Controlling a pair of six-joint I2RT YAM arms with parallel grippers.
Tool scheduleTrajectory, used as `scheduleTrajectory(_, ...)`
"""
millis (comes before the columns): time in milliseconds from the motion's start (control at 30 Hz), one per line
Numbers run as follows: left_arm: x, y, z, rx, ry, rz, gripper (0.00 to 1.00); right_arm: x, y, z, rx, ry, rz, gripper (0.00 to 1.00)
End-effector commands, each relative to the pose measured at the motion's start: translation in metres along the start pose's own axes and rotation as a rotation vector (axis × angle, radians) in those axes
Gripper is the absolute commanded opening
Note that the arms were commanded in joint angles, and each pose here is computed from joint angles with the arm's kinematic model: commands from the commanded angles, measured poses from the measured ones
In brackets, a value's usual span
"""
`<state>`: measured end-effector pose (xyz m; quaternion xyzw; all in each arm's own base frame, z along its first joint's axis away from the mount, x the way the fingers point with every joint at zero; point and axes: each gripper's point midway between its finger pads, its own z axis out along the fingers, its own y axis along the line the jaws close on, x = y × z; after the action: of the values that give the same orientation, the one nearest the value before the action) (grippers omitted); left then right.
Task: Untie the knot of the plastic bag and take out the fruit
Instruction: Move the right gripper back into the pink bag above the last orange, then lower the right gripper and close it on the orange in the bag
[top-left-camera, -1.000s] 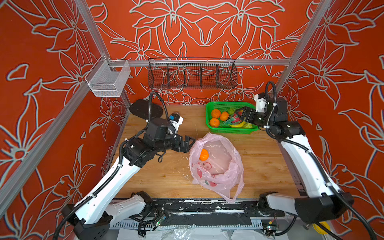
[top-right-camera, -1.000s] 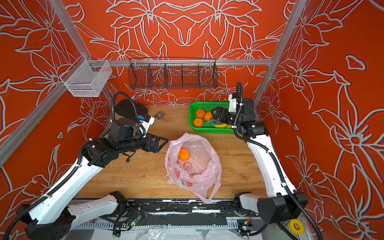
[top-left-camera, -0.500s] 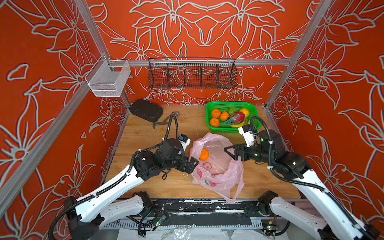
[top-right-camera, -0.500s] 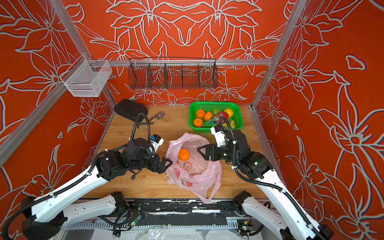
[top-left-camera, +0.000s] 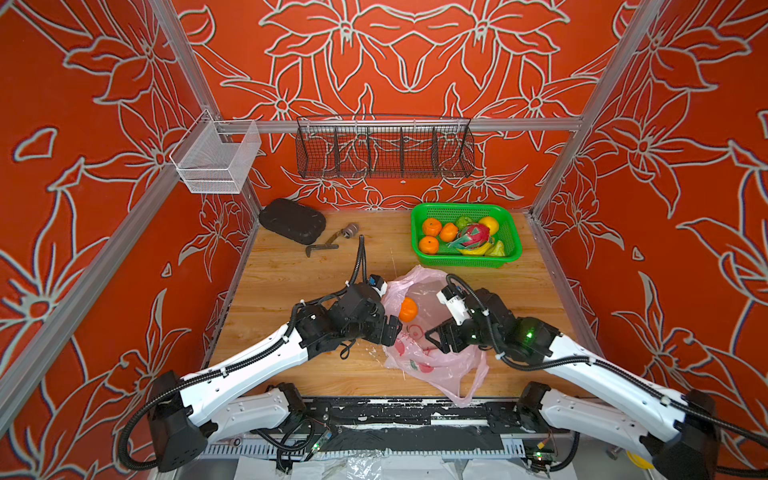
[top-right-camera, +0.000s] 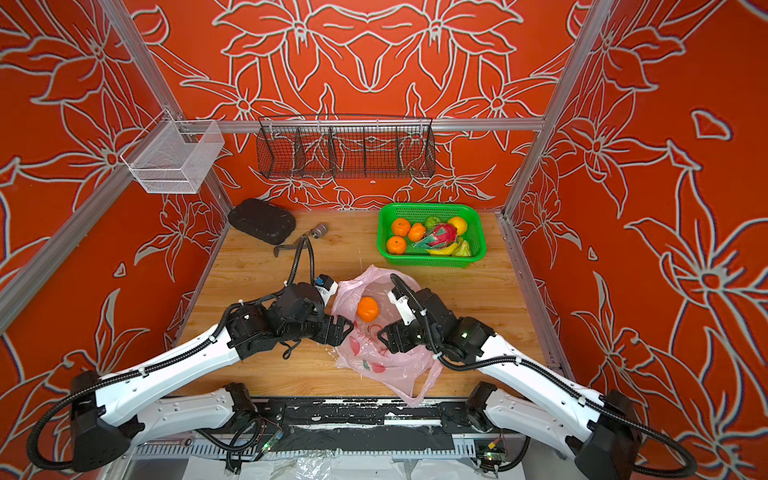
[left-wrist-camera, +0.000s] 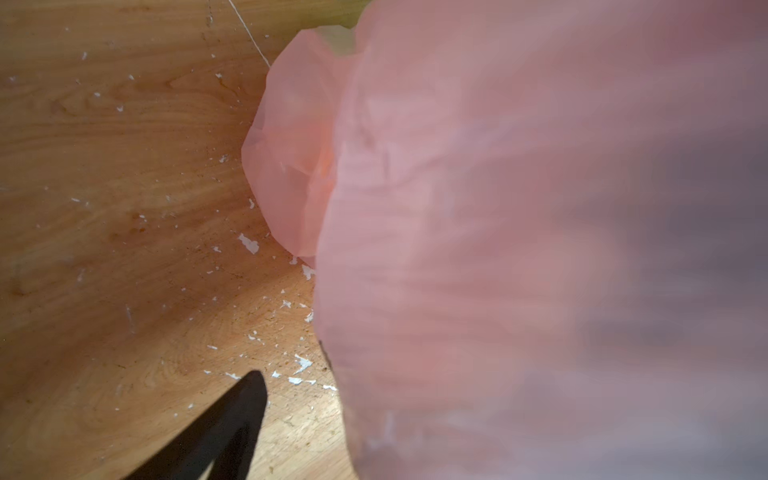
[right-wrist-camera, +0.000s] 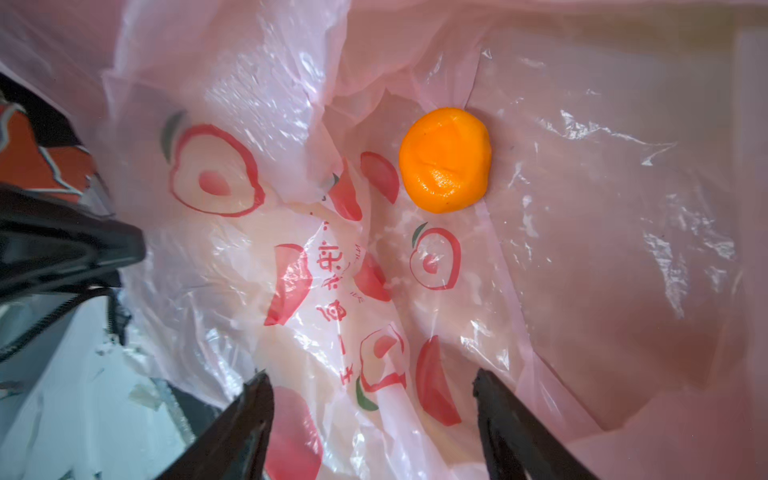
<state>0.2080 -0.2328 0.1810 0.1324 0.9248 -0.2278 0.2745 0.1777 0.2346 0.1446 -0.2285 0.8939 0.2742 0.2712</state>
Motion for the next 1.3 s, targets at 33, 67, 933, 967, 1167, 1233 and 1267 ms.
scheduleTrajectory(33,0.006,0.008,0.006,-0.042,0.016,-0.047,0.84,0.002,-0.002,0.024,0.054,-0.042,-0.132,0.76)
scheduleTrajectory(67,0.007,0.009,0.006,-0.048,0.018,-0.056,0.81,0.008,0.001,0.030,0.049,-0.027,-0.157,0.75)
scheduleTrajectory(933,0.045,0.035,0.016,-0.164,0.148,-0.178,0.22,-0.014,-0.008,0.022,0.112,-0.308,-0.047,0.97)
scheduleTrajectory(967,0.045,0.034,0.015,-0.164,0.151,-0.174,0.21,-0.018,-0.009,0.024,0.115,-0.309,-0.034,0.97)
scheduleTrajectory(1167,0.033,0.028,0.014,-0.156,0.135,-0.149,0.19,-0.033,-0.015,0.050,0.149,-0.276,0.072,0.97)
scheduleTrajectory(1233,0.029,0.025,0.014,-0.150,0.129,-0.142,0.19,-0.038,-0.016,0.063,0.159,-0.260,0.094,0.97)
scheduleTrajectory(1267,0.027,0.024,0.014,-0.147,0.127,-0.138,0.19,-0.040,-0.018,0.069,0.174,-0.258,0.110,0.97)
